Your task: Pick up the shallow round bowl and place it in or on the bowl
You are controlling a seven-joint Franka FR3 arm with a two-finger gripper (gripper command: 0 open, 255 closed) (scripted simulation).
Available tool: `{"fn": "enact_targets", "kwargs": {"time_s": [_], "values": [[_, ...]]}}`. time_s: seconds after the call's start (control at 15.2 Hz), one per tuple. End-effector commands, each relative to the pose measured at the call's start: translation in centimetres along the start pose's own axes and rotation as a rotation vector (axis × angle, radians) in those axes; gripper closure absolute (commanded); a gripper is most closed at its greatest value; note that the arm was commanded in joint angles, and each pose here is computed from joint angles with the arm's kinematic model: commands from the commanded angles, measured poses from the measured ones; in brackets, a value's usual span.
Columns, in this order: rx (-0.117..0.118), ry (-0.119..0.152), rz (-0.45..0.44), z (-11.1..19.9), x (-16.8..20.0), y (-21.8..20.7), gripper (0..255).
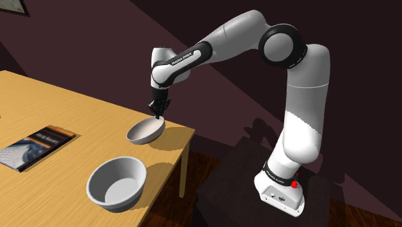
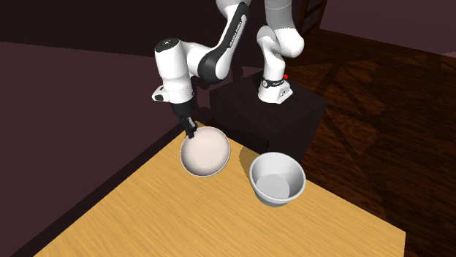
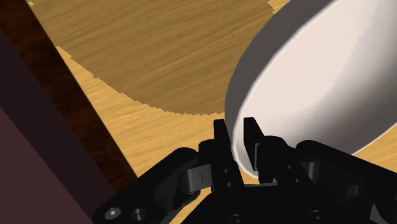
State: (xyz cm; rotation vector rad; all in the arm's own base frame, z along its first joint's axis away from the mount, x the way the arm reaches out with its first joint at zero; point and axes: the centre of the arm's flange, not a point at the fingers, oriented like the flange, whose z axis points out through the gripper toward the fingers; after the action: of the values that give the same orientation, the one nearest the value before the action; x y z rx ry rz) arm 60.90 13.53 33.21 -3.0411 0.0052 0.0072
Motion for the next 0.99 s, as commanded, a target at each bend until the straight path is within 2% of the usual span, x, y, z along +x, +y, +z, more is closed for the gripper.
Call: {"fn": "enact_targets", "kwargs": {"time_s": [0.0,0.92], "values": [[0.0,0.0,0.0,-1.0,-0.1,-0.2,255],[0.0,0.0,0.0,-8.4,-0.1,-0.9,255]]}}
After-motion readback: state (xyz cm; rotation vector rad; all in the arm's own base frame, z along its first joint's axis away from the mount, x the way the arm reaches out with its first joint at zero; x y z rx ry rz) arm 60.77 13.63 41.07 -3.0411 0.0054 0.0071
